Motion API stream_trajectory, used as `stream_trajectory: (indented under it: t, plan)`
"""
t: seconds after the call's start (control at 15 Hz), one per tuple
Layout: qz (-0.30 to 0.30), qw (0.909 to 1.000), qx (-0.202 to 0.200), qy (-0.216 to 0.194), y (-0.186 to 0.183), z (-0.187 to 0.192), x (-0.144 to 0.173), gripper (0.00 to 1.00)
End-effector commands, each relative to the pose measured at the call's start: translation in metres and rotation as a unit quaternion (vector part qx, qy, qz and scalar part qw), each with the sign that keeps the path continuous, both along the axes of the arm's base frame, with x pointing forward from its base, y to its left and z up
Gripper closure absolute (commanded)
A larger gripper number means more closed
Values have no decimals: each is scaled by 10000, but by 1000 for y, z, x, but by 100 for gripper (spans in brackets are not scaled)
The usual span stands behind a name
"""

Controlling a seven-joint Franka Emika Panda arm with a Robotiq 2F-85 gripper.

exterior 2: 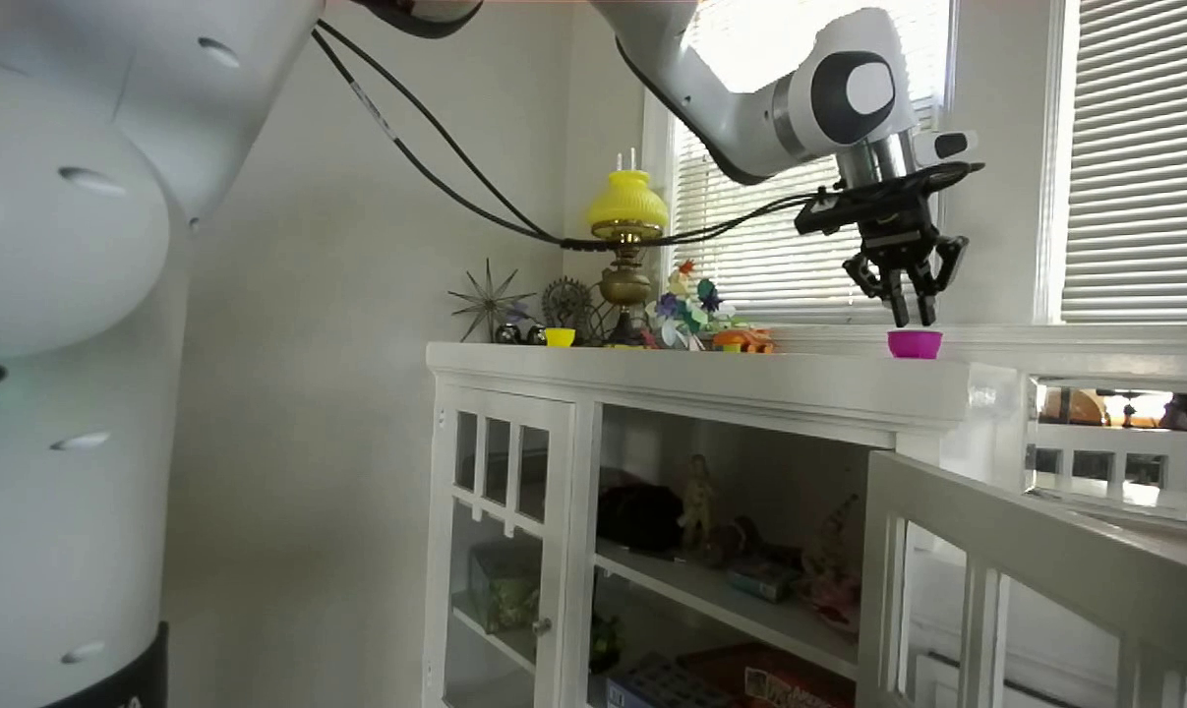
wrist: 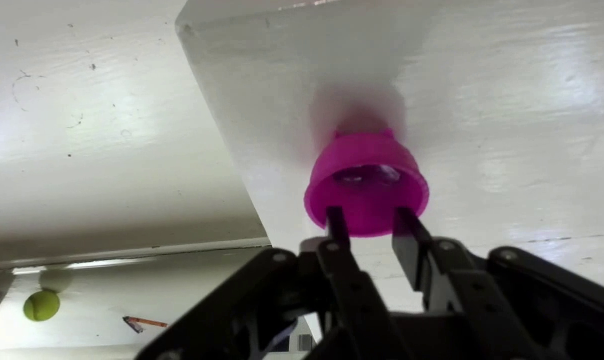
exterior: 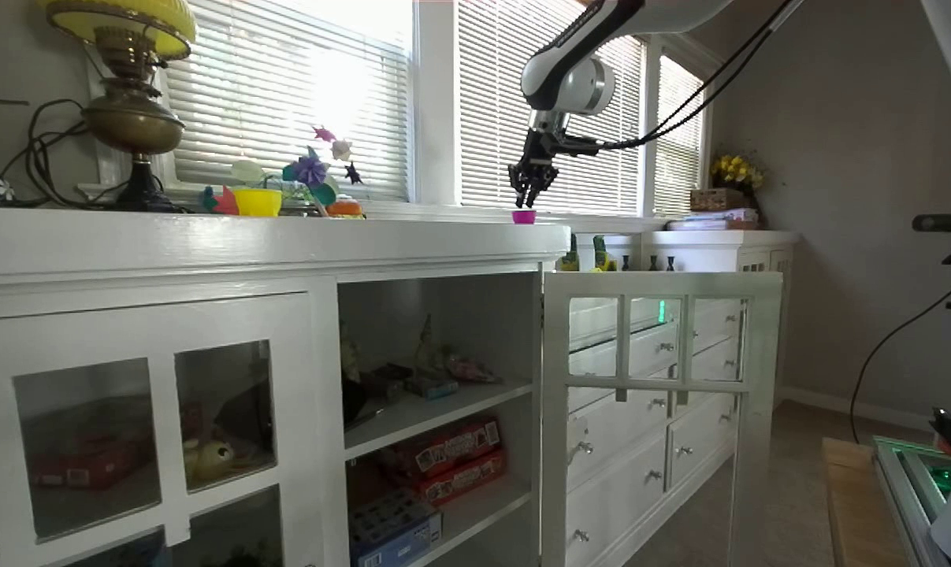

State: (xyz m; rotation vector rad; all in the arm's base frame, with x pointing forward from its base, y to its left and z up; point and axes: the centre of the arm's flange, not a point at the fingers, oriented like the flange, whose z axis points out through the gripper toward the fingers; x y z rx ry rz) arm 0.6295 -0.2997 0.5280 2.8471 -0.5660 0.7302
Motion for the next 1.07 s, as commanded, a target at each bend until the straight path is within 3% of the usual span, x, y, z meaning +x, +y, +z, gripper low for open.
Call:
stream_trajectory:
  t: [0.0, 0.33, 1.0]
  plan:
    - [44, 9998, 62, -196, 0, -2, 2, 38]
    - [83, 9999, 52, -132, 4, 14, 0, 2]
    - [265, 9990, 365, 54, 17, 17, 9, 0]
